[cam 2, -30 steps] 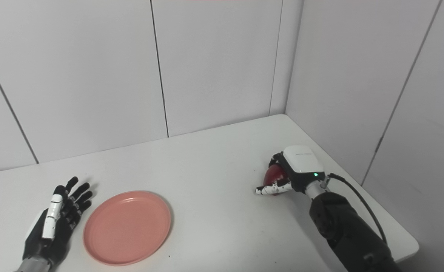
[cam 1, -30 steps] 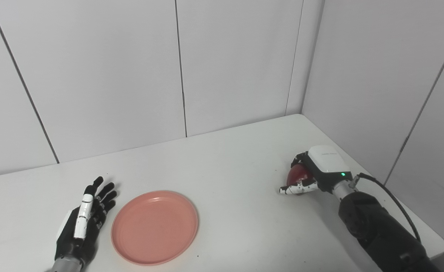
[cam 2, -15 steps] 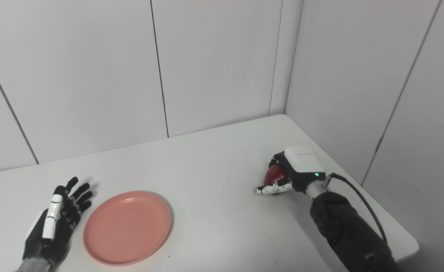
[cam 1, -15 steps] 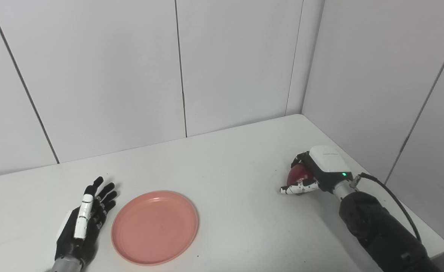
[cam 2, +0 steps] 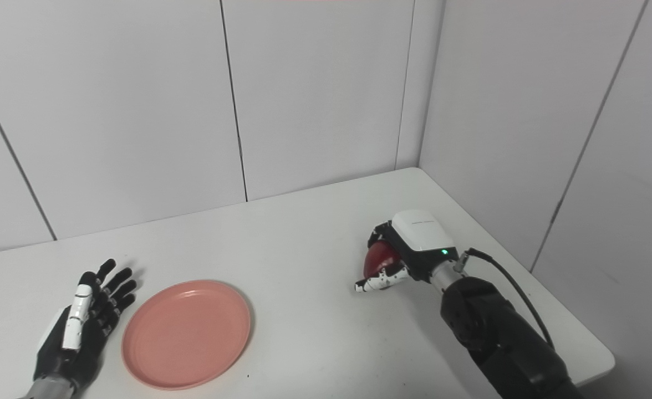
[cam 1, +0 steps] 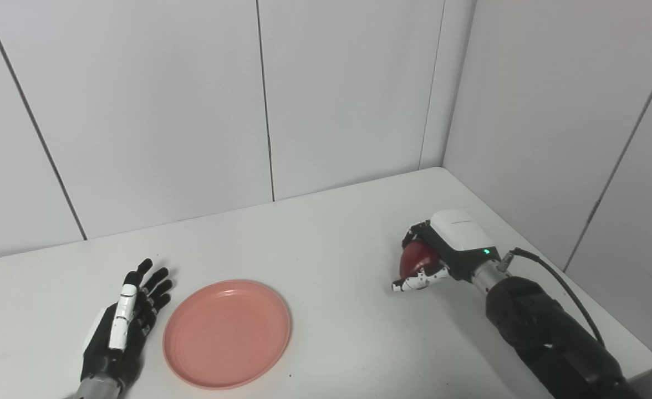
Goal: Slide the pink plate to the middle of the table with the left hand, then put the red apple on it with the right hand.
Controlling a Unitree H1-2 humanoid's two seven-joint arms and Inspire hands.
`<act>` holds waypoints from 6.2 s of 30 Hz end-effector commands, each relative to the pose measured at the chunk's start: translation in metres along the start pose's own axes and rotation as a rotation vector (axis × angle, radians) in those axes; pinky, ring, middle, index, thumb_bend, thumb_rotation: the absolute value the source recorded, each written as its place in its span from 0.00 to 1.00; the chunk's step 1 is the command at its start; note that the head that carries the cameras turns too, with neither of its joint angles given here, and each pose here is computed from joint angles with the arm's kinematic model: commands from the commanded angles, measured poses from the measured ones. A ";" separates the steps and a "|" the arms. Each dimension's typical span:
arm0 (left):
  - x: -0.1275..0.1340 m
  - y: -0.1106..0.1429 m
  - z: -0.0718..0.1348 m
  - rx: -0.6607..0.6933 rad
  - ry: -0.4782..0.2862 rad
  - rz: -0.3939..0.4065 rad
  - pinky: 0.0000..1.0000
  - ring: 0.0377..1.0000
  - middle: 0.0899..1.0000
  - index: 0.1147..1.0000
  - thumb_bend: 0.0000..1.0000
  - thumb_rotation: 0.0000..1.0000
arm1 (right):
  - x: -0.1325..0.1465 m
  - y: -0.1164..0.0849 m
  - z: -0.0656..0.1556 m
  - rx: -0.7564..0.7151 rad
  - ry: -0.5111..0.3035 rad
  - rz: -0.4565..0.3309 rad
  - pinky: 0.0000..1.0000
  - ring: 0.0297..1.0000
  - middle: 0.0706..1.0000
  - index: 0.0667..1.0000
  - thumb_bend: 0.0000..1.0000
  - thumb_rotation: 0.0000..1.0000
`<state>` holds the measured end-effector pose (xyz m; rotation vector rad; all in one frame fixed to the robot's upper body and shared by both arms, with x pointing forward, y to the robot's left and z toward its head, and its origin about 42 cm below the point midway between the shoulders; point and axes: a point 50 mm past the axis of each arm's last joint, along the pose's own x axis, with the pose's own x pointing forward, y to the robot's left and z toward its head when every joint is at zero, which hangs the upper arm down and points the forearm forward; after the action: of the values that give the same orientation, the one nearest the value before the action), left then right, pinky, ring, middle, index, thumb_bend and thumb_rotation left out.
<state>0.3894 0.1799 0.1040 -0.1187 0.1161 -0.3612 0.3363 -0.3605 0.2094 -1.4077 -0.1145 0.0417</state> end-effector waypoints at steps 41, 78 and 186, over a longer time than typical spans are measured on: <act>0.016 -0.080 -0.017 -0.005 0.057 -0.032 0.87 0.86 0.87 0.91 0.70 0.90 | 0.067 -0.012 0.174 0.032 -0.560 -0.037 0.20 0.25 0.30 0.44 0.50 0.16; 0.011 -0.071 -0.013 0.011 0.053 -0.050 0.92 0.88 0.87 0.91 0.71 0.93 | 0.075 0.062 0.195 -0.004 -0.594 0.159 0.28 0.34 0.41 0.45 0.50 0.15; -0.056 -0.063 -0.016 0.079 -0.098 0.289 1.00 1.00 1.00 1.00 0.70 0.98 | 0.008 0.126 0.128 1.303 0.050 0.010 1.00 1.00 0.97 0.89 0.81 1.00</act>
<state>0.3180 0.1411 0.1039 -0.0337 -0.0053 -0.0593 0.3382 -0.2171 0.1097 -0.0941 -0.0080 0.0672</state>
